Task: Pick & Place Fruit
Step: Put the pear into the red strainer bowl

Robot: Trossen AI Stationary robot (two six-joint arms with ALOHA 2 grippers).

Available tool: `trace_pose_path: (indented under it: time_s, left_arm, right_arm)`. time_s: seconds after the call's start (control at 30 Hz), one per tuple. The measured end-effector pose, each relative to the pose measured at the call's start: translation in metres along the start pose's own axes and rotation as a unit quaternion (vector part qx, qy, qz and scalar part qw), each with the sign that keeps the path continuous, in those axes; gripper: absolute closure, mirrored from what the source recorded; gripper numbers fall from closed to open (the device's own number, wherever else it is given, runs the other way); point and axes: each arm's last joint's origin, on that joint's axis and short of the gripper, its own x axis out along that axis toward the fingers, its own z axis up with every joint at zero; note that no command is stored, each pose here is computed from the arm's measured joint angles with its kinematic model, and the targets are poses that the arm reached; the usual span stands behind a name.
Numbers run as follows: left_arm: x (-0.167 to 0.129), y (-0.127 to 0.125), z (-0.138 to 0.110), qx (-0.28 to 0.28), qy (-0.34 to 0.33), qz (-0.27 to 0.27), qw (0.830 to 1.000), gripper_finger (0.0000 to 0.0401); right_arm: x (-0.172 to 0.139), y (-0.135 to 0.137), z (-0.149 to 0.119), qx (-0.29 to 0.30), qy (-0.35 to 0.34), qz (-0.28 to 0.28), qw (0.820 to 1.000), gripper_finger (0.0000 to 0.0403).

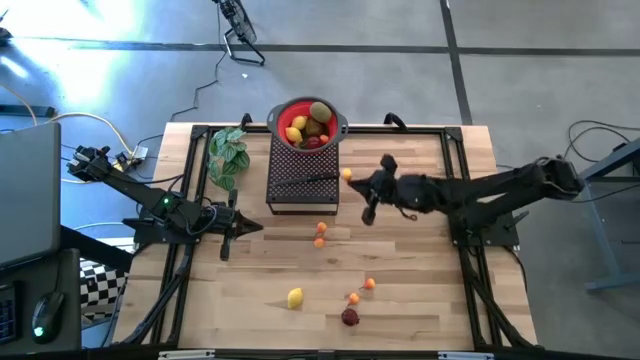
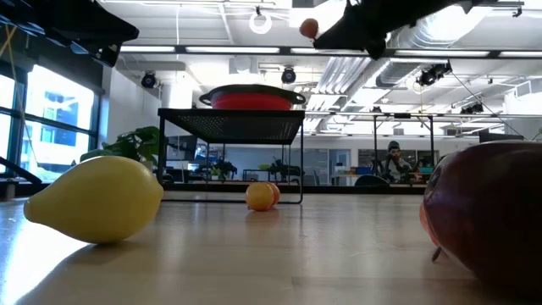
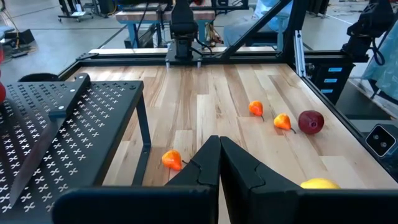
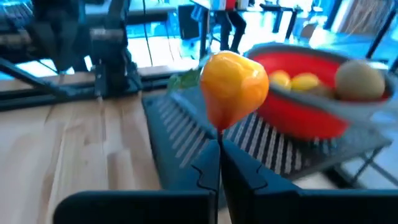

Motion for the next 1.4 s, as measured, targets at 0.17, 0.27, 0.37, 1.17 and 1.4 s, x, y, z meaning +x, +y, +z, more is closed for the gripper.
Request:
trace_pose_path:
  time_s: [0.17, 0.27, 0.37, 1.17, 1.4]
  left_arm:
    - [0.000, 0.000, 0.000, 0.000, 0.000, 0.000, 1.000, 0.0398]
    - [0.000, 0.000, 0.000, 0.000, 0.000, 0.002, 1.000, 0.0398]
    - [0.000, 0.001, 0.000, 0.000, -0.001, 0.011, 1.000, 0.0398]
    - [0.000, 0.001, 0.000, -0.006, -0.003, 0.014, 1.000, 0.0398]
    - [0.000, 0.001, 0.000, -0.004, -0.001, 0.014, 1.000, 0.0398]
  right_arm:
    - [0.011, -0.022, 0.027, -0.015, -0.016, 0.004, 1.000, 0.0399]
    - [0.017, -0.036, 0.044, -0.029, -0.022, 0.005, 0.999, 0.0399]
    - [0.025, -0.048, 0.055, -0.045, -0.021, -0.001, 0.999, 0.0399]
    - [0.159, -0.127, 0.092, -0.111, 0.121, -0.001, 0.986, 0.0399]
    - [0.162, -0.145, 0.075, -0.098, 0.177, -0.005, 0.979, 0.0399]
